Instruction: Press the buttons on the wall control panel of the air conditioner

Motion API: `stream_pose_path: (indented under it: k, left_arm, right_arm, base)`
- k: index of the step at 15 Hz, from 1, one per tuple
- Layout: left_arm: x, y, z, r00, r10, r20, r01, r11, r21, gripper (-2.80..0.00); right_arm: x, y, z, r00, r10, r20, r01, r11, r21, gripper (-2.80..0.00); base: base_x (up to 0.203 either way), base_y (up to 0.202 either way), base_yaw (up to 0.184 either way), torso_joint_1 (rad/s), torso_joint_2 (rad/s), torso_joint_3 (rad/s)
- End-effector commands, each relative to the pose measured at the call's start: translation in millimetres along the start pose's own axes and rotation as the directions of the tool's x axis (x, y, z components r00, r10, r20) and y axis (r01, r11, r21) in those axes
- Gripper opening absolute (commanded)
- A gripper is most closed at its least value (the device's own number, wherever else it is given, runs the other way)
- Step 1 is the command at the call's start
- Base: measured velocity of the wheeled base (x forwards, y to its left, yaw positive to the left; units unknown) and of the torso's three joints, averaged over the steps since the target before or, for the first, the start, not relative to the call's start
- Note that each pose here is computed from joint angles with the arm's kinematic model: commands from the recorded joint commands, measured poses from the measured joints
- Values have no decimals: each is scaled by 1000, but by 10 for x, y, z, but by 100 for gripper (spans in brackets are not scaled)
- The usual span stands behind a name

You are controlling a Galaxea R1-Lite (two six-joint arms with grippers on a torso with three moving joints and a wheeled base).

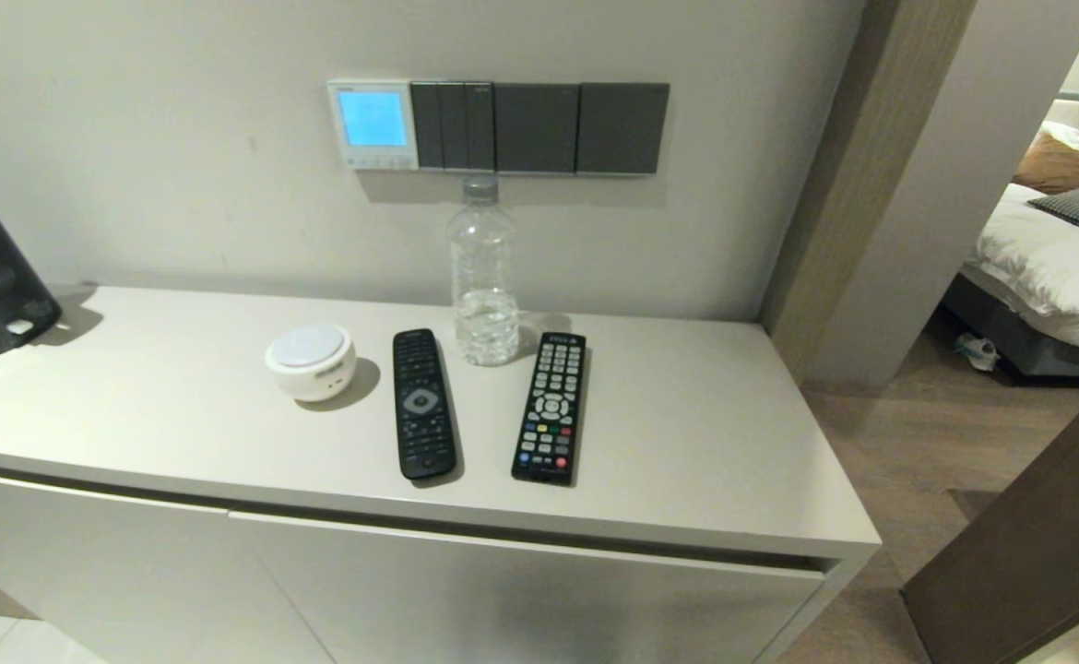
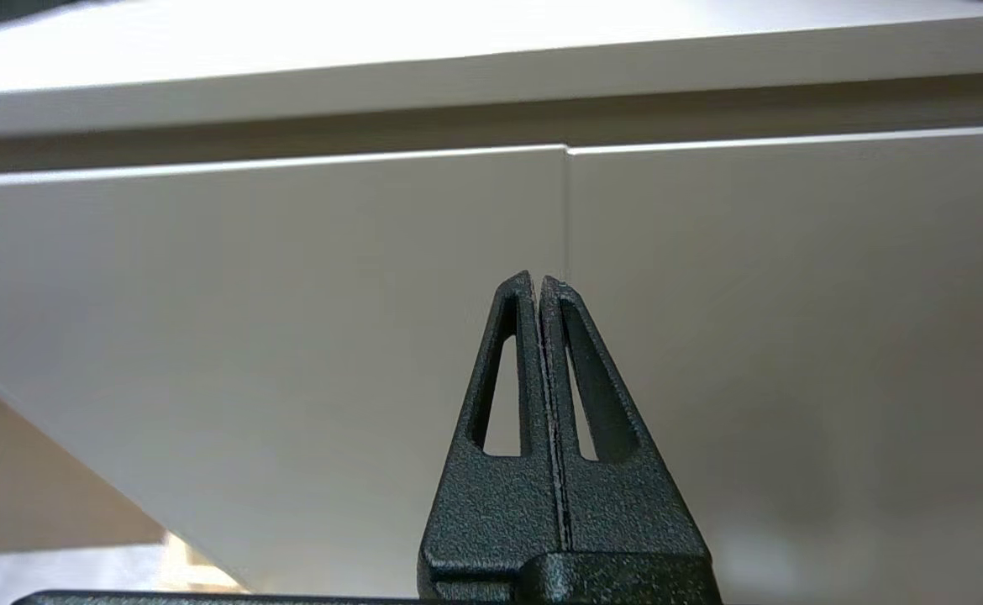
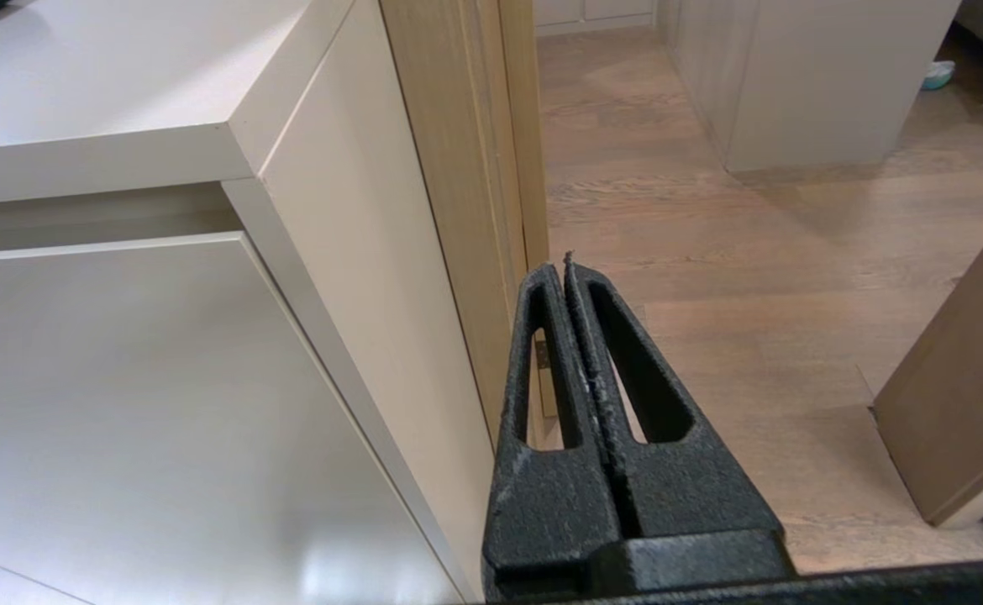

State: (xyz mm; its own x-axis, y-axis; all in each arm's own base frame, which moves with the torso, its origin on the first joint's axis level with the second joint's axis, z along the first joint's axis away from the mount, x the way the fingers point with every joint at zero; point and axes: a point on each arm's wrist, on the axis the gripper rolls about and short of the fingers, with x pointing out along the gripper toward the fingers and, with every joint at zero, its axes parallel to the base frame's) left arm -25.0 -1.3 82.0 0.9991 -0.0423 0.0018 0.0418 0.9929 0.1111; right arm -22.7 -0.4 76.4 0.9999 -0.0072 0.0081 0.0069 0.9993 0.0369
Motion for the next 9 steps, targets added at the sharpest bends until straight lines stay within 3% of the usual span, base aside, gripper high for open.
stream_pose_path:
  k: [1, 5, 9]
  left_arm:
    - [22, 2, -35, 999, 25, 24, -26, 998, 49, -280]
    - [21, -5, -88, 999, 13, -30, -12, 999, 42, -280]
    - [22, -3, -87, 999, 18, -27, -17, 1000, 24, -280]
  right_arm:
    - [2, 0, -4, 1000, 1, -2, -1, 1000, 0, -280]
    - [2, 0, -4, 1000, -1, -2, 1, 1000, 0, -280]
    - [2, 0, -4, 1000, 1, -2, -1, 1000, 0, -280]
  base:
    - [0, 0, 0, 0, 0, 0]
    - [0, 0, 0, 0, 0, 0]
    - [0, 0, 0, 0, 0, 0]
